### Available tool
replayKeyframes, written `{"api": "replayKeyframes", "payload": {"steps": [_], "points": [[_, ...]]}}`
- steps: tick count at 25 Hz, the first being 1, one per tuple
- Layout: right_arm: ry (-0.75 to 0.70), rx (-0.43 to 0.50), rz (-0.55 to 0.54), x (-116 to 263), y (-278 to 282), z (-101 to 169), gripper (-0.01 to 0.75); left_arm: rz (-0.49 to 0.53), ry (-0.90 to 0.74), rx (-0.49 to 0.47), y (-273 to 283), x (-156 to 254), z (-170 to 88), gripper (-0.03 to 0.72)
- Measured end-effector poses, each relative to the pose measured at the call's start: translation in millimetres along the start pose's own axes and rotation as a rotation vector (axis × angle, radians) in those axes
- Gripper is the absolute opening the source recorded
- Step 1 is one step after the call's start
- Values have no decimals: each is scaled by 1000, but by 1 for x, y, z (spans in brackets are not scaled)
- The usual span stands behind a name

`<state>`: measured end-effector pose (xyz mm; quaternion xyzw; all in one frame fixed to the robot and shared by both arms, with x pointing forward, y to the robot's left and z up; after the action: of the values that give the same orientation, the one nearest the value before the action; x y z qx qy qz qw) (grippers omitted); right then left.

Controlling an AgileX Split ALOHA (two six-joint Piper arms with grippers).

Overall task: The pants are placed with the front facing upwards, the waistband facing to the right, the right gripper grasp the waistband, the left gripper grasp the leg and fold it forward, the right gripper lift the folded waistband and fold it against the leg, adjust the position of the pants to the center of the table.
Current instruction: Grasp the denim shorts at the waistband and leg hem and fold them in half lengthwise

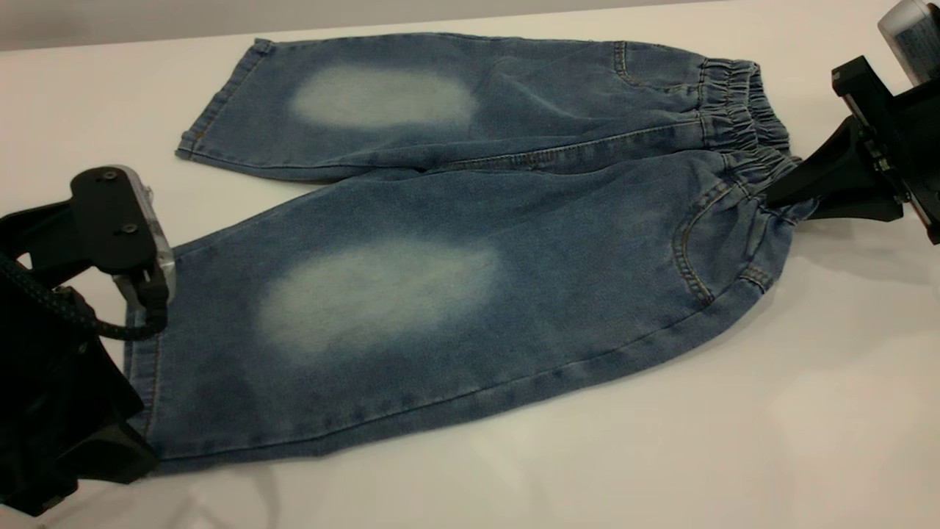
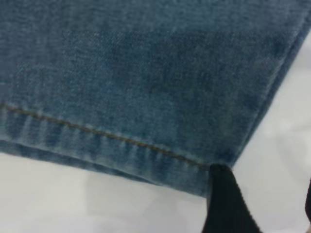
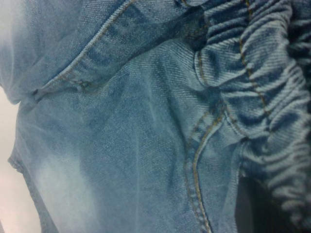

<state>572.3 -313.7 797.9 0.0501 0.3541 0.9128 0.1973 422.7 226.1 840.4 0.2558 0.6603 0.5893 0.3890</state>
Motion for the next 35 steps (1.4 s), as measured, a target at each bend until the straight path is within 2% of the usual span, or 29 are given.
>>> {"api": "replayKeyframes", "payload": {"steps": [11, 25, 35], "points": [[-1, -5, 1, 0, 0, 1, 48, 75, 17, -24, -27, 10, 6, 372], [-4, -10, -5, -1, 0, 1, 51, 73, 6, -27, -27, 9, 6, 372], [4, -16, -9, -1, 0, 2, 53, 78, -89, -44, -36, 0, -6, 372]]}}
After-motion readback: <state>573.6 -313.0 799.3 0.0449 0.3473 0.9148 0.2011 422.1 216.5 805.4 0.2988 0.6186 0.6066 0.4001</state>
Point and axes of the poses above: a point on each arm's last joint axis where the gripper is mounted, y pointing back along that axis away from the gripper, z along the wrist's bending axis when the last joint is at zero, x = y × z, the point moved 2 cm from there along -y, pointing out along that axis toward the gripper, and after that the axes turned 3 degrees about y, right-handed, at the moved point
